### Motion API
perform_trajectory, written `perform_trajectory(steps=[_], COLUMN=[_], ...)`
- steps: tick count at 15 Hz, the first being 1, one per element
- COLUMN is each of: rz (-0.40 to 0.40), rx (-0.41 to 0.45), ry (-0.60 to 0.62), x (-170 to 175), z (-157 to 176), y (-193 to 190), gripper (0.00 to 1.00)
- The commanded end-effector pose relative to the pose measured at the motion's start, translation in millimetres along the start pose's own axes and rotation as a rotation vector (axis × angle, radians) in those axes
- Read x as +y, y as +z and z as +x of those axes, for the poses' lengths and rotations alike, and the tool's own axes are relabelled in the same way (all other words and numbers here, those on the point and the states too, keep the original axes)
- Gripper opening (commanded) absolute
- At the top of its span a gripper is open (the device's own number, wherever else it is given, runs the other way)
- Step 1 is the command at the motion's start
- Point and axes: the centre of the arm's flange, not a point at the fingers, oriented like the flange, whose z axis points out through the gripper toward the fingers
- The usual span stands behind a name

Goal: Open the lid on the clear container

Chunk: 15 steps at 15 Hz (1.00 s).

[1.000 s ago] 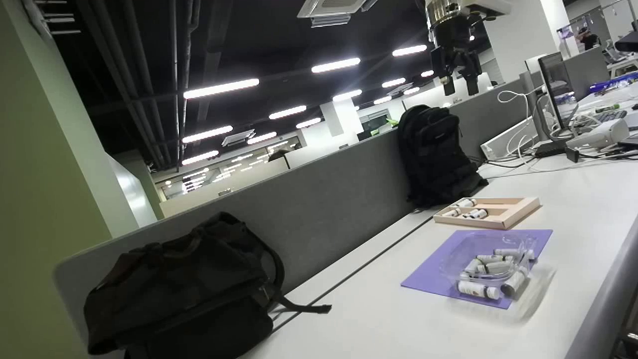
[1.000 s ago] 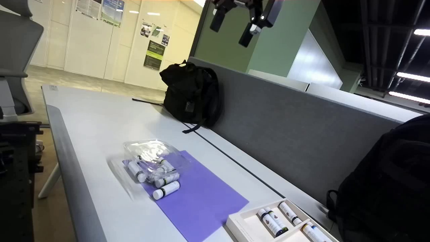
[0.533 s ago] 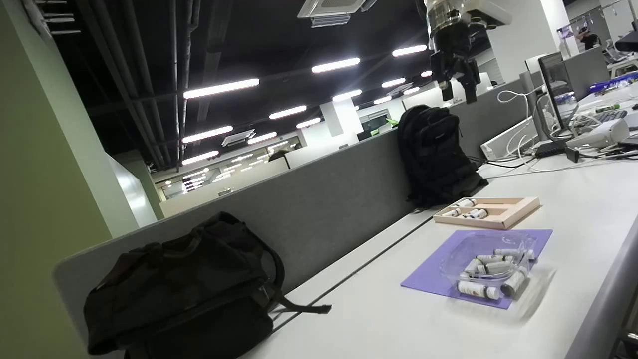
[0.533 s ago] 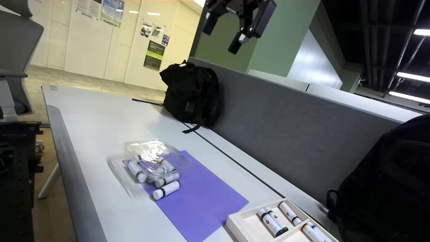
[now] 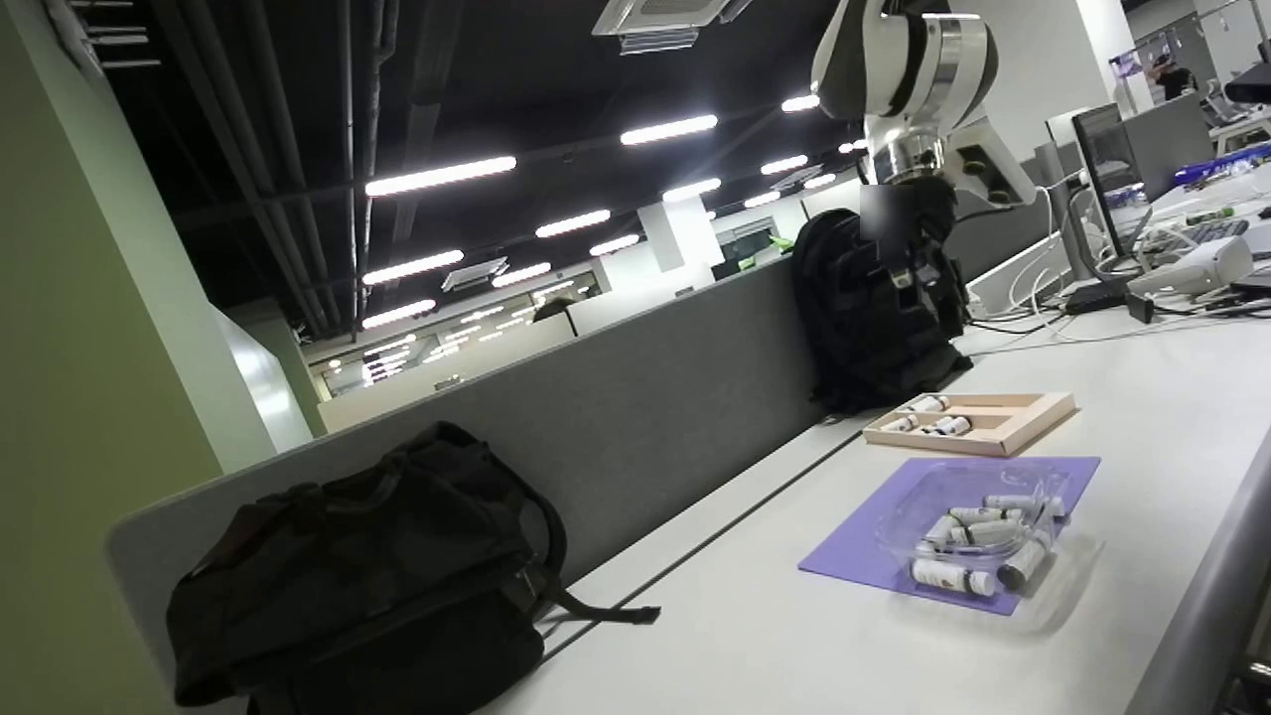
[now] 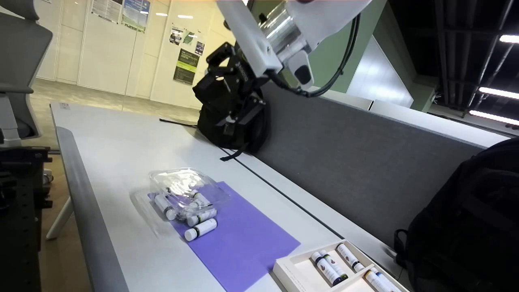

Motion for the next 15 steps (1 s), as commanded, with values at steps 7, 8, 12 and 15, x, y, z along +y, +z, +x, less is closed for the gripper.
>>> perform_trajectory(steps=[7, 8, 12, 15], rz=[0.019, 0.013, 0.002, 0.023], rx=[-0.166, -0.179, -0.188, -0.179], ry=[0.136, 0.162, 0.183, 0.243], x=[76, 85, 92, 106], z=[-9, -9, -3, -8], y=[84, 87, 88, 88], gripper=[1.0, 1.0, 1.0, 1.0])
